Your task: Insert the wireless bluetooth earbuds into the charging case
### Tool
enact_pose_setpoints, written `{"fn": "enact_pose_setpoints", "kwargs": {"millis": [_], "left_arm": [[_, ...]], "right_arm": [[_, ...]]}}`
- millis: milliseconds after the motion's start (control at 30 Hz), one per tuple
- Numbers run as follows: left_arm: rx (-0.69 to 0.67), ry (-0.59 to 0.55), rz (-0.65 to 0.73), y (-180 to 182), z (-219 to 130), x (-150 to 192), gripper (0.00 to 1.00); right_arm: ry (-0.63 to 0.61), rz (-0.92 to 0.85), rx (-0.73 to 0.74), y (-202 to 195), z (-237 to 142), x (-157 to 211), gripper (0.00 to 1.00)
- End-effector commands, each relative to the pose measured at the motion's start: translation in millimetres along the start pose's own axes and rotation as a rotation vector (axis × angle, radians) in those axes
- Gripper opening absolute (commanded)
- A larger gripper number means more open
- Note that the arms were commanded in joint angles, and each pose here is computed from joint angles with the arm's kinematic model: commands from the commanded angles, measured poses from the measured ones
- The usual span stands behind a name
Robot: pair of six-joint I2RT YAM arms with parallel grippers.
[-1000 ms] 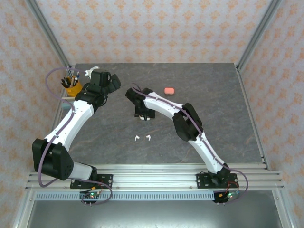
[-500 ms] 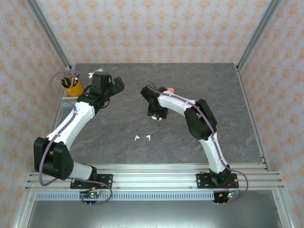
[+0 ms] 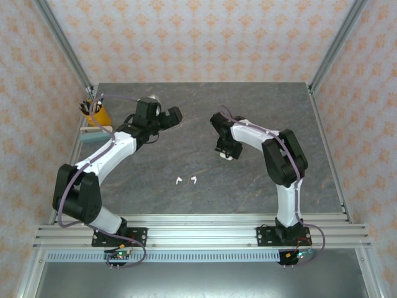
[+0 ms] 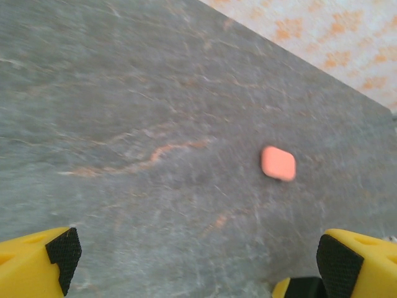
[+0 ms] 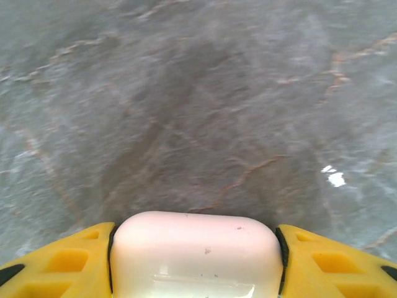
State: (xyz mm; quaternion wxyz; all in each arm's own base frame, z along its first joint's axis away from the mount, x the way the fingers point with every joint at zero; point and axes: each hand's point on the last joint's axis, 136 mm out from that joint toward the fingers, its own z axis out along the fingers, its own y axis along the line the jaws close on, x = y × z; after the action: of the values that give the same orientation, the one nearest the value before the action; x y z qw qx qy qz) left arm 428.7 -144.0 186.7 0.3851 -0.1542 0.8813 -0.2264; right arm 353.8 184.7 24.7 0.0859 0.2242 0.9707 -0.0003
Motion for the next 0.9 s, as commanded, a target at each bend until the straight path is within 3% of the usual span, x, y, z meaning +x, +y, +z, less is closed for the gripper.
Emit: {"fn": "enact_pose_setpoints", "kwargs": {"millis": [0, 567, 867], "left_arm": [[0.102, 0.030, 0.018, -25.7, 9.4, 16.0, 1.00], [0.390, 0.191, -0.045, -96.2, 51.2, 100.9, 0.98], [0.466, 0.233, -0.078, -116.8, 71.5, 124.8, 0.81]], "right_arm": [[-0.053, 0.077, -0.050, -2.6, -17.5, -14.6, 0.53], [-0.028, 0.331, -0.183, -5.7, -19.2, -46.7, 0.52], [-0.006, 0.416, -0.233, -3.4, -16.4, -56.2, 0.52]]}}
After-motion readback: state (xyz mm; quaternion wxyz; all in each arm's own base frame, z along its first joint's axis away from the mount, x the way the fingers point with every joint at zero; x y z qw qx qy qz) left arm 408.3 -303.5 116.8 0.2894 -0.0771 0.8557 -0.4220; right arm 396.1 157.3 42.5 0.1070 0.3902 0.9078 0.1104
